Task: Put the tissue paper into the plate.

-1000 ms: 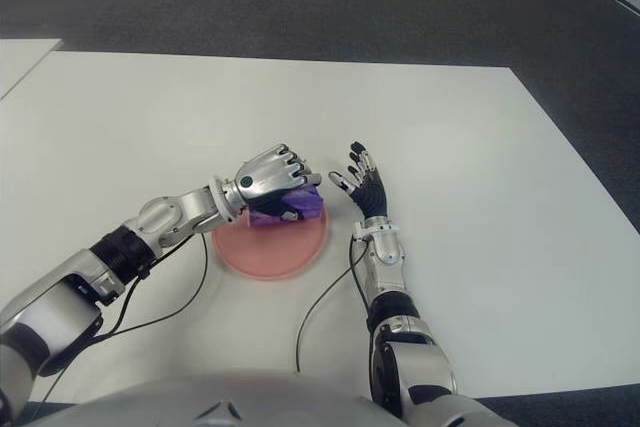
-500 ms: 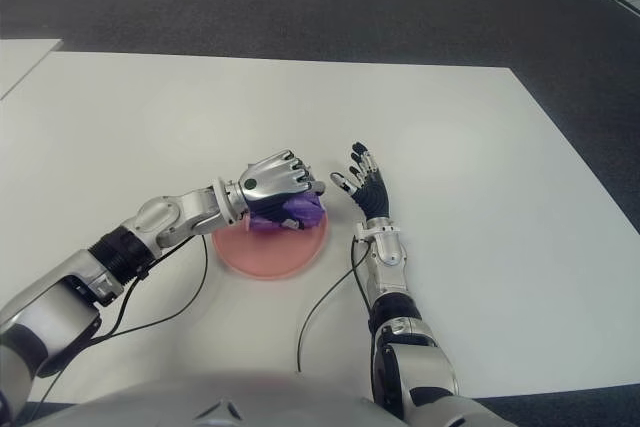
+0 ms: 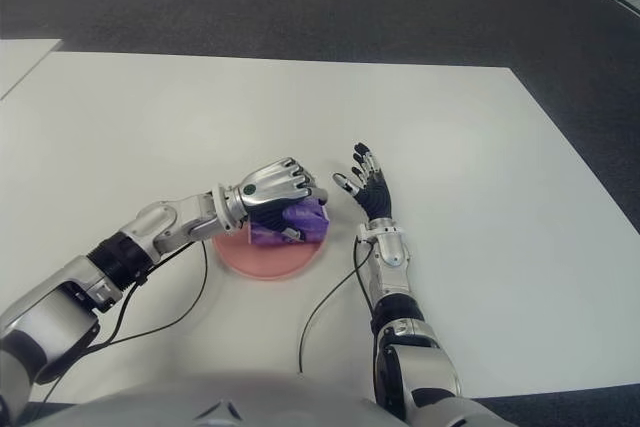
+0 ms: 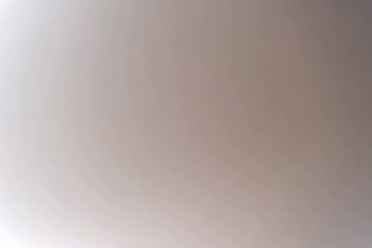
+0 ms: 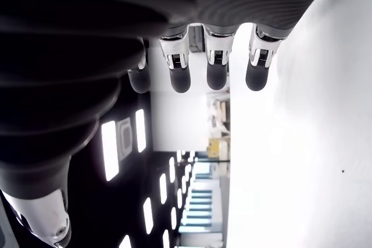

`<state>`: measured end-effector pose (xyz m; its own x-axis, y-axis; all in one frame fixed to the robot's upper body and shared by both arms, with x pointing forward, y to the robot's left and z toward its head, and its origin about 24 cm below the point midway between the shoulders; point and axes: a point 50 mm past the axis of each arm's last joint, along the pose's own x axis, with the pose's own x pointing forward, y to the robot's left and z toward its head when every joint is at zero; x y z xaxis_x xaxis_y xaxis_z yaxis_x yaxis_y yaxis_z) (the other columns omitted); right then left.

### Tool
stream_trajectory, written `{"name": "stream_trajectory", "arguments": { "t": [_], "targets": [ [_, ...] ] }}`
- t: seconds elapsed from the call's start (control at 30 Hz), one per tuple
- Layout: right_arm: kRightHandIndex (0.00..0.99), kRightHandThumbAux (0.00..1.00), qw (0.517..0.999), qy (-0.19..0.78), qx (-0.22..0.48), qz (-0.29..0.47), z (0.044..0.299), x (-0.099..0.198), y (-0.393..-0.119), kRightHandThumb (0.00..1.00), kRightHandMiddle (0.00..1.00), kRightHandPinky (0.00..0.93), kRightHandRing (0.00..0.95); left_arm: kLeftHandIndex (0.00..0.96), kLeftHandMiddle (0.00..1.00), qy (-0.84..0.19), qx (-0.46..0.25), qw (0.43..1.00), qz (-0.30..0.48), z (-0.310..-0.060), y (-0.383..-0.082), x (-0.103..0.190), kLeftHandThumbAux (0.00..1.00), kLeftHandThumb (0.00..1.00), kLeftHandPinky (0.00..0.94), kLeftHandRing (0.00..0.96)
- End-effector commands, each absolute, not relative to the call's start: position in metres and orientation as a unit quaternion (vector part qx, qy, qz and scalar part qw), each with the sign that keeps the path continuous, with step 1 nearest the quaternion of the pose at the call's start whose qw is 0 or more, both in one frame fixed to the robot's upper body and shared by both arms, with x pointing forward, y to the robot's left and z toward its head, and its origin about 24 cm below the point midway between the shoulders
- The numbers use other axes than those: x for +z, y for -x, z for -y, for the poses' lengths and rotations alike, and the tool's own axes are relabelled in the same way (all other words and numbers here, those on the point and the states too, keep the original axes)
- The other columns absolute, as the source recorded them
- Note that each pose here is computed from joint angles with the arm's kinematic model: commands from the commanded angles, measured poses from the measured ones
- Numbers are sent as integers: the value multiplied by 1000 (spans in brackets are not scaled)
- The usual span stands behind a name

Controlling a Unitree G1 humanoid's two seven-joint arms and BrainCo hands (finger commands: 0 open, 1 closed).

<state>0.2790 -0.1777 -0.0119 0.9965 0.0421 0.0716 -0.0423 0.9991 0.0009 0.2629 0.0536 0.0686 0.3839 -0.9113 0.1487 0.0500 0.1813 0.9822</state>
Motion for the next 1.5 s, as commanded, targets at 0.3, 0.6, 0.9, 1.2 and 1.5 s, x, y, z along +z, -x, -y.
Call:
{"name": "stream_trajectory", "arguments": {
  "t": [0.3,0.6,0.9,1.2,1.5],
  "targets": [
    [17,674,999,-17,5,-48,182,-46,-252,118,19,60,18,79,48,-565,-451,629,285,-69,-251,58,414,15,22,26],
    [17,674,999,-17,5,-48,183,-46,-251,118,19,60,18,2,1,-566,-404,651,304,-73,-244,60,293,0,0,0],
    [17,674,999,-17,5,-48,184,-46,-250,118,19,60,18,0,0,-583,-326,645,371,-74,-246,62,251,7,0,0],
    [17,674,999,-17,5,-47,185,-46,-250,118,19,60,18,0,0,-581,-287,653,392,-74,-246,63,224,14,0,0],
    [17,674,999,-17,5,-47,186,-45,-249,118,19,60,18,0,0,-584,-271,655,396,-75,-247,64,208,7,0,0]
  ]
}}
